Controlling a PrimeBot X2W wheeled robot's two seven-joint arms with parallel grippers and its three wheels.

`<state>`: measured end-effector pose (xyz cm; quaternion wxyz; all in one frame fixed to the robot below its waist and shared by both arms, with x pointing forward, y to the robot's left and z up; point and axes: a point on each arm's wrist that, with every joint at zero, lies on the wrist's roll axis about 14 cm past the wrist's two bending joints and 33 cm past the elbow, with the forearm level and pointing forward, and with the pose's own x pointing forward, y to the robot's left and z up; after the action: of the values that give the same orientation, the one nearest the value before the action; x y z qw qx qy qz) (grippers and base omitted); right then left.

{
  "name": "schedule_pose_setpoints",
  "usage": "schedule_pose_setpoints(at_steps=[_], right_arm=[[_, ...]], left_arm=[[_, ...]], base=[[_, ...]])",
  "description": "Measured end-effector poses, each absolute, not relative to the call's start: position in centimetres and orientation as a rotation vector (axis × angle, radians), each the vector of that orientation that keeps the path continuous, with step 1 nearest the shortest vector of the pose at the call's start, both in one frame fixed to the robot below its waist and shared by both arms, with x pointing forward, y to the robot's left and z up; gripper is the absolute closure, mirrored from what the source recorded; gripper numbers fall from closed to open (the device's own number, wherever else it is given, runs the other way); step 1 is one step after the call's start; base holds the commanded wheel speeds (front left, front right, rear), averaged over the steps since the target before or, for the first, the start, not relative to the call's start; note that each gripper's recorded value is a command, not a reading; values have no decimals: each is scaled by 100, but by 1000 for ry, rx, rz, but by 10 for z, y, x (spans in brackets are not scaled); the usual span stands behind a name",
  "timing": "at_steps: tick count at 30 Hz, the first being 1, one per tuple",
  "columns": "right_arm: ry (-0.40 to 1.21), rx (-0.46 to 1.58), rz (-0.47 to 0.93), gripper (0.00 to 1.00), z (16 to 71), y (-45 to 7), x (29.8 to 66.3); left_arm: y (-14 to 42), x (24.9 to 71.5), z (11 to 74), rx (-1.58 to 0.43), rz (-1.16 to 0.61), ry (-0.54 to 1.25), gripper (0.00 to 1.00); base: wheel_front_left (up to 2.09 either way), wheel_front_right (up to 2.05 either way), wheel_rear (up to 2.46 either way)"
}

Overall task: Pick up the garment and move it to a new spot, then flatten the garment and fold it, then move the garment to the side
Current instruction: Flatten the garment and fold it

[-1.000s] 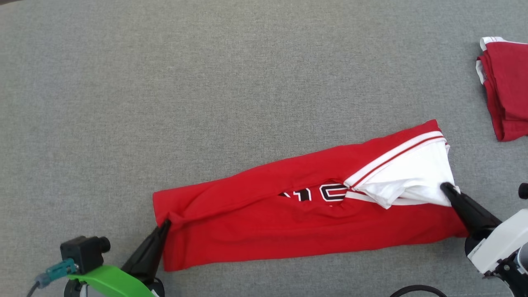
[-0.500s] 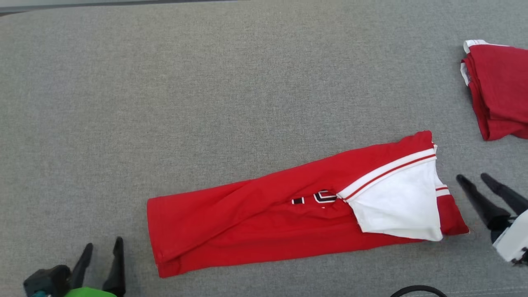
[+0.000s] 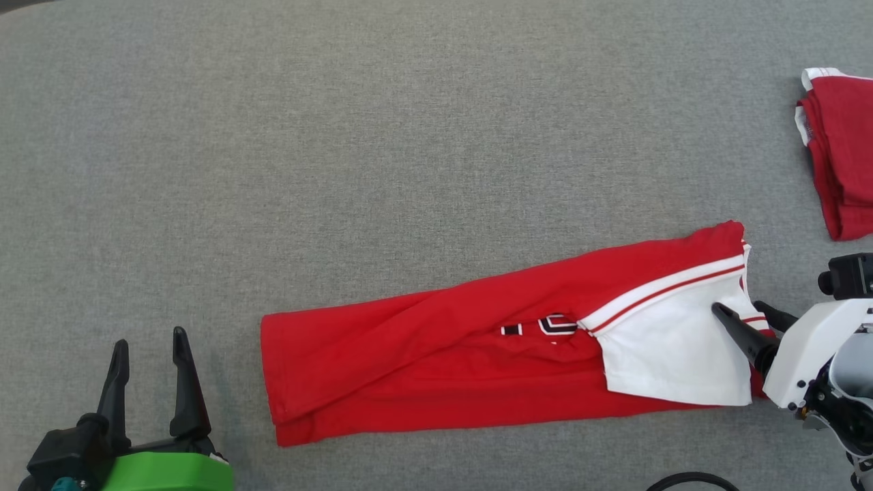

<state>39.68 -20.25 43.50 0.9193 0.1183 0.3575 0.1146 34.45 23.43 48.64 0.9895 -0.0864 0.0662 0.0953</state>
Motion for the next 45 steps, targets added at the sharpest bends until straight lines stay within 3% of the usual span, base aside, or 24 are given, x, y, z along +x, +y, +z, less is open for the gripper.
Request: schedule_pose_setpoints(at_steps=[8,9,10,16,26,30,35,40,45], right_arm=[[806,254,244,0,410,-193,405],[807,279,253,89,411,-188,407],[803,314,258,100,414,-184,409],[773,437,286,100,433,-178,418],[566,347,28,100,516,-314,424],[525,263,25,100,541,-326,415],[485,178,280,100,571,-243,401],[509,251,531,100,562,-133,375],[568,325,623,100,527,-52,367]], left_arm=[[236,340,479,-202,205,136,0],[234,340,478,-207,198,137,0],[233,340,477,-211,193,138,0],[224,343,477,-199,131,126,0],[202,318,474,-174,59,141,0],[198,309,478,-187,55,128,0],[194,298,481,-184,44,121,0],[176,304,480,-186,-10,128,0],[165,319,470,-168,-48,161,0]], base=[[0,0,0],[0,0,0],[0,0,0],[0,0,0],[0,0,0],[0,0,0],[0,0,0],[0,0,0],[0,0,0]])
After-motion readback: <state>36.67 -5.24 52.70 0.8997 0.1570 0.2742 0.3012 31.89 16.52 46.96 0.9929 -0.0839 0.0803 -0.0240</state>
